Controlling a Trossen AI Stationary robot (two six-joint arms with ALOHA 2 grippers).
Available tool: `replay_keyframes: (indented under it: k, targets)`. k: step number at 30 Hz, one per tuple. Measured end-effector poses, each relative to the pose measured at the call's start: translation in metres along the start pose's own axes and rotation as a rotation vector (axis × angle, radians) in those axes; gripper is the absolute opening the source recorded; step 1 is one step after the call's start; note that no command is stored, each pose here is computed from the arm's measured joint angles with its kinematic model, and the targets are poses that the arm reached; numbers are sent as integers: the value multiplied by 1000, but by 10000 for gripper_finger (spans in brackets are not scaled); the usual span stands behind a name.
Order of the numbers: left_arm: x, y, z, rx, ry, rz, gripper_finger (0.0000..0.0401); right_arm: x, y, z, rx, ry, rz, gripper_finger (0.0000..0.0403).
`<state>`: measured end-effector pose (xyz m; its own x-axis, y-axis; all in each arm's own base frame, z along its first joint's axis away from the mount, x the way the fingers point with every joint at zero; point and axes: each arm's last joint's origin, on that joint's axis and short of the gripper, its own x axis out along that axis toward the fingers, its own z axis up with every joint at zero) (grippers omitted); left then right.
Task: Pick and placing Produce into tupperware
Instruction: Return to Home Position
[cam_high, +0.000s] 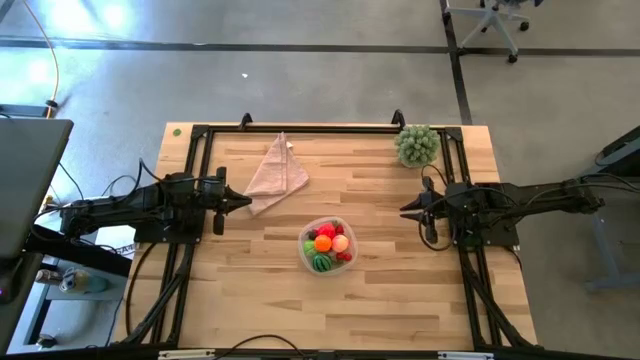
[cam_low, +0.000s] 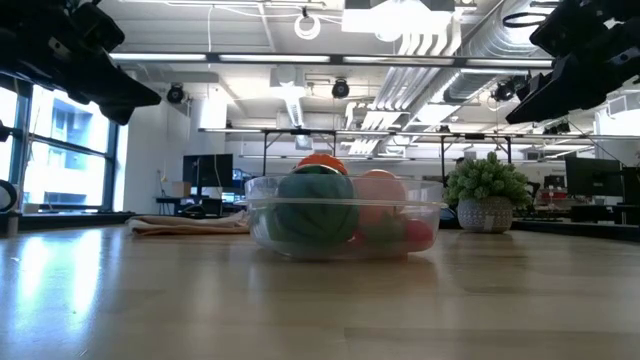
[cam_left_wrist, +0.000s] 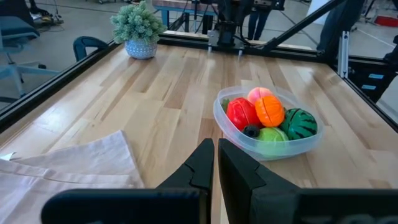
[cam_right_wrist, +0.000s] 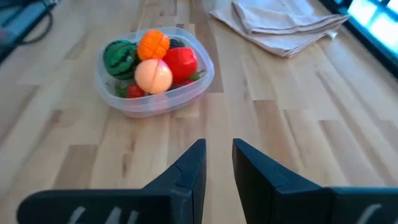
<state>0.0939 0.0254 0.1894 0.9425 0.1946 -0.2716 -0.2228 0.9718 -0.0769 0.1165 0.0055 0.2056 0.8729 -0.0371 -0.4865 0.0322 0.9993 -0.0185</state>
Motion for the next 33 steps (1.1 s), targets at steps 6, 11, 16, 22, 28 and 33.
replay_keyframes:
  k: [6,11,16,22,28,33]
  targets:
    - [0,0,0,0,0,0,15,0,-1,1,-14,-7,-32,68]
    - [0,0,0,0,0,0,14,0,-2,8,151,-86,-55,68]
    - [0,0,0,0,0,0,14,-3,-5,23,393,-278,-151,68]
    - [0,0,0,0,1,0,14,-23,-4,55,176,-637,-86,68]
    - [0,0,0,0,1,0,14,-65,-6,57,85,-885,-9,68]
    - [0,0,0,0,0,0,14,-77,-8,44,150,-866,6,68]
